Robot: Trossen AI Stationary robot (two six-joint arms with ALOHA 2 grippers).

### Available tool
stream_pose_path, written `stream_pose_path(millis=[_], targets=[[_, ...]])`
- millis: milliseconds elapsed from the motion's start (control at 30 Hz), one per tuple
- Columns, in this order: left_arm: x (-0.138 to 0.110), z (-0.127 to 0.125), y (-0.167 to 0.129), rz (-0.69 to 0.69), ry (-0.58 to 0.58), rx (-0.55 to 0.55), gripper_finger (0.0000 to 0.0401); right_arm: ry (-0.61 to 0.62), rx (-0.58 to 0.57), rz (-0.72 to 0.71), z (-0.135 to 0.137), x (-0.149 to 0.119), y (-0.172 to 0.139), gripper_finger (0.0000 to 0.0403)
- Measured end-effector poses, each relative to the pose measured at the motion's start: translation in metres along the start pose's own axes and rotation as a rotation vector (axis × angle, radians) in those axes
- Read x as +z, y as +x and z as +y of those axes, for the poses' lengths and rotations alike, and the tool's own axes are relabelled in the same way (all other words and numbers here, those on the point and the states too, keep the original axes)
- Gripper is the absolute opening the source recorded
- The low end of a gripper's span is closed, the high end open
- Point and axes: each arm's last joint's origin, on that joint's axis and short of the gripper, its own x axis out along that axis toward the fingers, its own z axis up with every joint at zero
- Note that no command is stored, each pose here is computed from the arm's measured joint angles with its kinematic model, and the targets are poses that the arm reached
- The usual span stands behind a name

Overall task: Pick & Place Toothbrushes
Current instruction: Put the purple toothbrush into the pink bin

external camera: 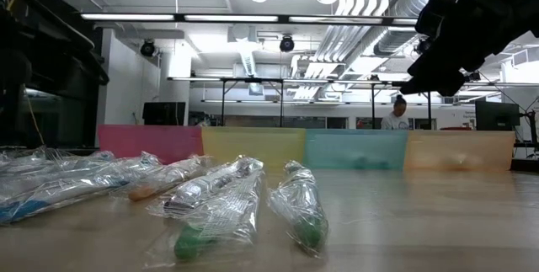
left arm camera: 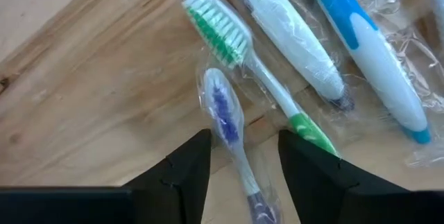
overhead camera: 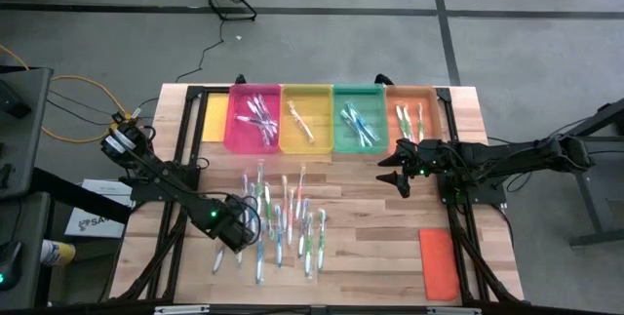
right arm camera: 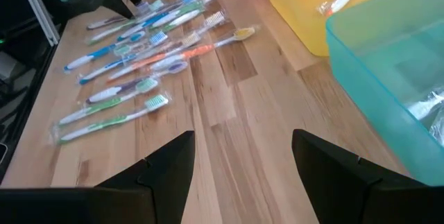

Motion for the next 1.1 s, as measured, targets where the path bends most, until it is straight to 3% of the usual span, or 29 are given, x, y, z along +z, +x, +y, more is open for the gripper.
stream_pose_path(millis=[133, 400, 600, 833, 1100], targets=[[0.0, 0.0, 0.0, 0.016, 0.001, 0.004, 0.0126, 0.0, -0.002, 0.004, 0.0, 0.0, 0.0, 0.0235], [-0.001, 0.002, 0.0, 0.024, 0.094, 0.023, 0.0011, 0.0, -0.002, 0.005, 0.0, -0.001, 0.0, 0.0235], [-0.001, 0.001, -0.002, 0.024, 0.138, 0.023, 0.0023, 0.0, -0.004, 0.004, 0.0, 0.0, 0.0, 0.0235], [0.0, -0.006, -0.017, 0.025, 0.203, 0.041, 0.0007, 0.01, -0.004, 0.003, 0.0, 0.0, 0.0, 0.0235], [0.0, -0.003, -0.016, 0.027, 0.221, 0.075, 0.0067, 0.036, -0.005, 0.002, 0.0, 0.0, 0.0, 0.0235]])
